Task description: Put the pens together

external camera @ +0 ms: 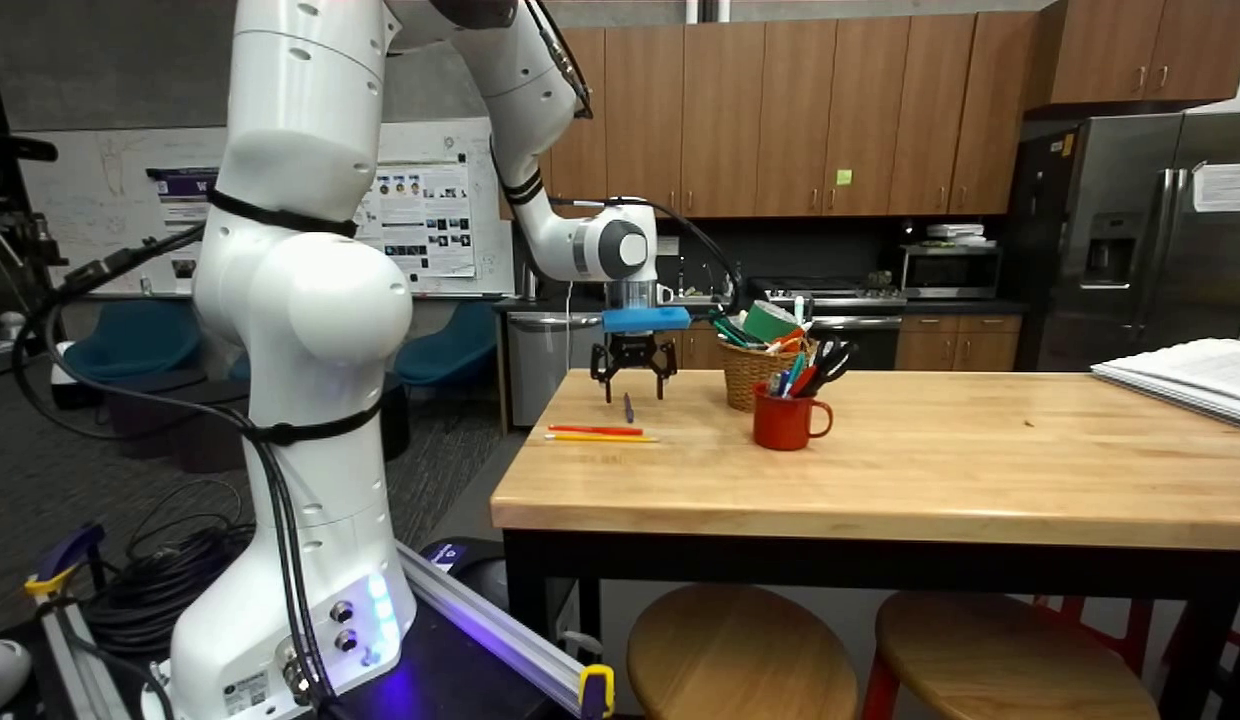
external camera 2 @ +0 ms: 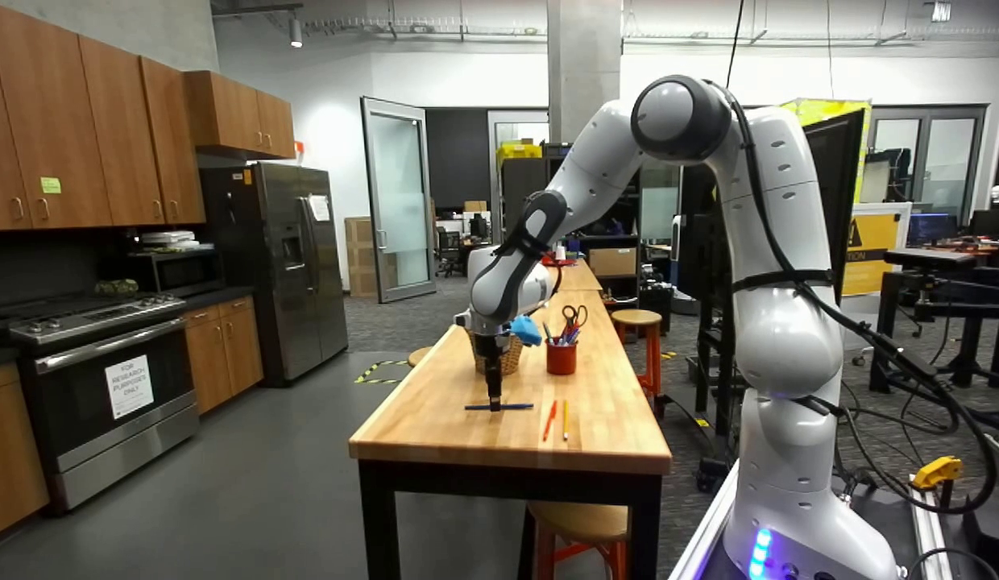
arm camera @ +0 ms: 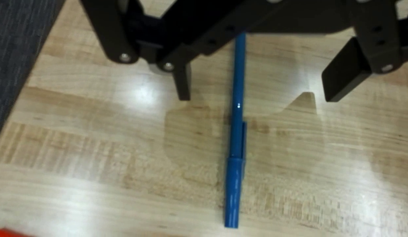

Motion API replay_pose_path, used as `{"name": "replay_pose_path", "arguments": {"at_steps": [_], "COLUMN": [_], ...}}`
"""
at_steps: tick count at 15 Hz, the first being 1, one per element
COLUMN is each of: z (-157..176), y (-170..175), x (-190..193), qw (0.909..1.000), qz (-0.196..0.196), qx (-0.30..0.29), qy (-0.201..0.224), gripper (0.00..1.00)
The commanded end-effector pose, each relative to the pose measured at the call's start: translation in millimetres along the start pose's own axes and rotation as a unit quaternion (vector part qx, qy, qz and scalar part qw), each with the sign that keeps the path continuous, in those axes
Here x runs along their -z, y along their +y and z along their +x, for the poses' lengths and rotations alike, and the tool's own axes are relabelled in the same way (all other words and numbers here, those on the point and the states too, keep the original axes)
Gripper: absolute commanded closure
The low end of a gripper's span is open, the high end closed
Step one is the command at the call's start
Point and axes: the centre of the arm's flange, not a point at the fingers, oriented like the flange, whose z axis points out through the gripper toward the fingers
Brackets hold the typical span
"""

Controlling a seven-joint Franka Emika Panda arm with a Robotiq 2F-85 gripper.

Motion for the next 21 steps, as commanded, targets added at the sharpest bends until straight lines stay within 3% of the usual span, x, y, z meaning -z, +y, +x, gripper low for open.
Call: {"name": "replay_pose_path", "arguments": {"at_steps": [1,12,13,16,21], "z": [0,-15,-17,-21,-24], "y": [0,-16,-18,-22,-31], "x": [0,-9,-10,-4,5], "qw": [1.0,0.9999,0.9999,0.9998,0.9996], "qz": [0.0,-0.002,-0.006,-0.011,-0.014], "qx": [0.0,0.013,0.013,0.014,0.024], "qy": [0.0,0.001,0.002,0.006,0.006], "gripper": [0.0,0.0,0.25,0.36,0.76]}}
